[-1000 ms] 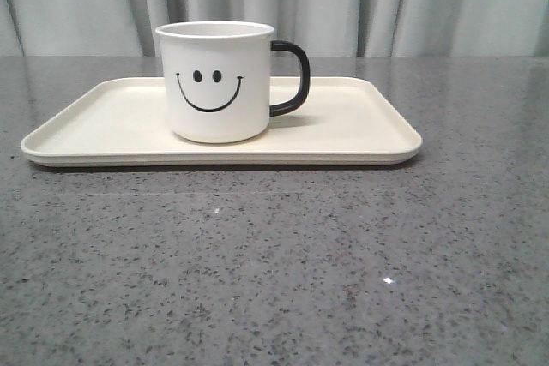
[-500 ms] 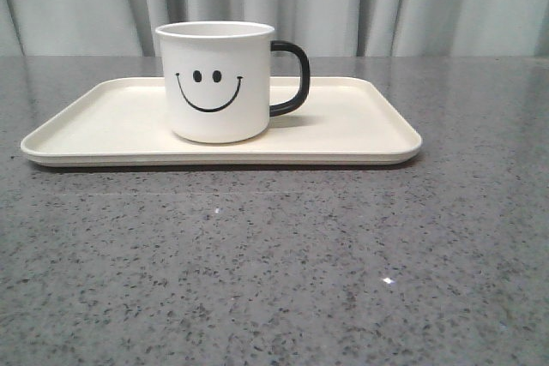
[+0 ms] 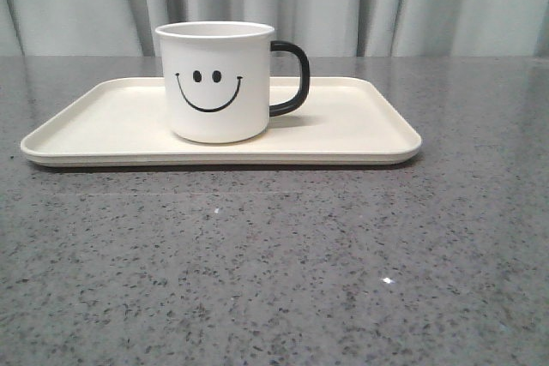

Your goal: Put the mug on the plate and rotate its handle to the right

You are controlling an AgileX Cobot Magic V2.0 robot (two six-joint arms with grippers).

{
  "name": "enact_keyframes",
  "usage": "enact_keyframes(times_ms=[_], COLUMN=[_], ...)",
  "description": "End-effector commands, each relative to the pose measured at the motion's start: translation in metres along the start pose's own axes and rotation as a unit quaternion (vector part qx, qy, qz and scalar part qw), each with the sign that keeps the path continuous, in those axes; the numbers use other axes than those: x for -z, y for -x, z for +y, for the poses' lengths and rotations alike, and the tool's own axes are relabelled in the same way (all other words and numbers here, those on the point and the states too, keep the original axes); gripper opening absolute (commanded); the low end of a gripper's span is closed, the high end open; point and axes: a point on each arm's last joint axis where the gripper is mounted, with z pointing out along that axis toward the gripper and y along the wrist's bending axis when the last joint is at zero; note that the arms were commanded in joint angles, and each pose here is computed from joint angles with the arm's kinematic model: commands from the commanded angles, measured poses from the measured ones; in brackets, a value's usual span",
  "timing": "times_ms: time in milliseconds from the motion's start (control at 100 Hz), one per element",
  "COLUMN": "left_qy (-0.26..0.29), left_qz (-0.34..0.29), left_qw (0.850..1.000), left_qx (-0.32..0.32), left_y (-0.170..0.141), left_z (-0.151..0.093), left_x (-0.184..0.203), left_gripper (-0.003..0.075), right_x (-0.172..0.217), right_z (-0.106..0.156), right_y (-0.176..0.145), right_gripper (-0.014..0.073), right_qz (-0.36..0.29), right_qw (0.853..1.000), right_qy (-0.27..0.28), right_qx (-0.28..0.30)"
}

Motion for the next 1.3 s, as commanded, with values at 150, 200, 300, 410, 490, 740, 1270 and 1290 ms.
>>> enact_keyframes(times_ms=[150, 200, 300, 410, 490, 740, 1270, 1290], left_qy=[-0.005, -0.005, -0.005, -0.005, -0.005, -0.005, -0.005, -0.005], left_qz=[-0.046, -0.046, -0.046, -0.046, -0.046, -0.046, -0.046, -0.046], left_qw=[0.999, 0.999, 0.999, 0.999, 0.999, 0.999, 0.999, 0.999], left_qx=[0.007, 0.007, 0.007, 0.007, 0.007, 0.007, 0.007, 0.007], left_y=[0.0052, 0.0052, 0.0052, 0.0052, 0.0052, 0.0052, 0.0052, 0.0052], left_z=[-0.0008, -0.0008, -0.0008, -0.0008, -0.0008, -0.0008, -0.0008, -0.0008], left_x=[0.0028, 0.0028, 0.0028, 0.0028, 0.0028, 0.0028, 0.0028, 0.0028], left_gripper=[-0.0020, -0.0020, -0.0020, -0.0020, -0.0020, -0.0020, -0.0020, -0.0020], right_x=[0.0005, 0.0005, 0.0005, 0.0005, 0.0005, 0.0005, 0.0057, 0.0084], right_z=[-0.0015, -0.0015, -0.0015, -0.0015, -0.0015, -0.0015, -0.0024, -0.0027], right_y=[0.0114, 0.0114, 0.0114, 0.0114, 0.0114, 0.0114, 0.0096, 0.0084], right_gripper=[-0.0109, -0.0109, -0.0109, -0.0109, -0.0109, -0.0109, -0.0109, -0.0109], right_qz=[-0.040, -0.040, -0.040, -0.040, -0.040, -0.040, -0.042, -0.042], right_qw=[0.999, 0.999, 0.999, 0.999, 0.999, 0.999, 0.999, 0.999], right_qy=[-0.008, -0.008, -0.008, -0.008, -0.008, -0.008, -0.008, -0.007], right_qx=[0.009, 0.009, 0.009, 0.009, 0.009, 0.009, 0.005, 0.003])
